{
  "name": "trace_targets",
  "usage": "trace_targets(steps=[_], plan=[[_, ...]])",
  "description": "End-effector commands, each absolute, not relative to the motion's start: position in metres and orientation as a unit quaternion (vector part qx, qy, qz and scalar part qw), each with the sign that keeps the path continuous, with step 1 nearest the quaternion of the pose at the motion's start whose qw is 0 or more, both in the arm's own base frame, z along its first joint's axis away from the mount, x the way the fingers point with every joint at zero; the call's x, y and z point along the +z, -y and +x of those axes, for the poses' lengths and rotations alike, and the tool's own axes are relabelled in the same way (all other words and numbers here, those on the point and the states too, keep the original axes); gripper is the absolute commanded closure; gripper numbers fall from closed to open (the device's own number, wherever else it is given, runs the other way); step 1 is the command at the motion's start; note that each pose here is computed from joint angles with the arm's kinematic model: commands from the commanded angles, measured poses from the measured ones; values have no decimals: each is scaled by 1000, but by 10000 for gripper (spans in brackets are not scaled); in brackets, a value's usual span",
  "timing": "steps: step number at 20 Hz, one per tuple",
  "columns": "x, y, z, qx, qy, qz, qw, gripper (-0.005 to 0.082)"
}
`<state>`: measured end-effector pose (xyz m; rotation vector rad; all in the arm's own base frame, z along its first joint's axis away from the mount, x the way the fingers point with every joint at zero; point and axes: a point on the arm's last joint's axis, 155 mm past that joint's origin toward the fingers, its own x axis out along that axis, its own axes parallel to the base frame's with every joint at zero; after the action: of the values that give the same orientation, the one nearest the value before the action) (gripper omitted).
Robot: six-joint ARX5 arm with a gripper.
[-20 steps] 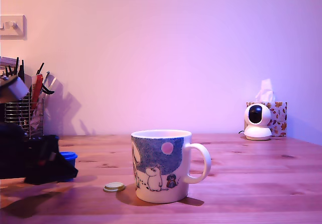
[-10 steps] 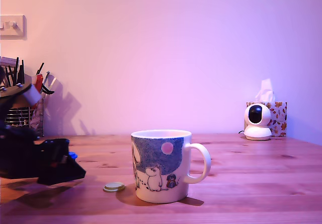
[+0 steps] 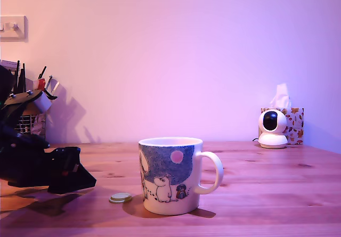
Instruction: Pick up the coffee capsules on the table and drop them inside the coffee cup
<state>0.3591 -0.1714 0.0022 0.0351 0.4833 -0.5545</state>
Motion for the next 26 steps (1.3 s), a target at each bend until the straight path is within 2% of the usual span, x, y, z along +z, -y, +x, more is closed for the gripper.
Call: trace_targets(steps=[1, 4, 10, 15, 18, 21, 26], plan=[[-5, 171, 358, -272, -245, 19, 930, 213], [-5, 171, 358, -272, -246, 18, 930, 306], [-5, 171, 358, -272, -245, 18, 930, 342], [-5, 171, 358, -272, -245, 19, 930, 541], [-3, 171, 359, -272, -241, 18, 931, 610], [2, 173, 361, -274, -230, 16, 934, 610], [25, 185, 361, -303, -203, -9, 931, 610]])
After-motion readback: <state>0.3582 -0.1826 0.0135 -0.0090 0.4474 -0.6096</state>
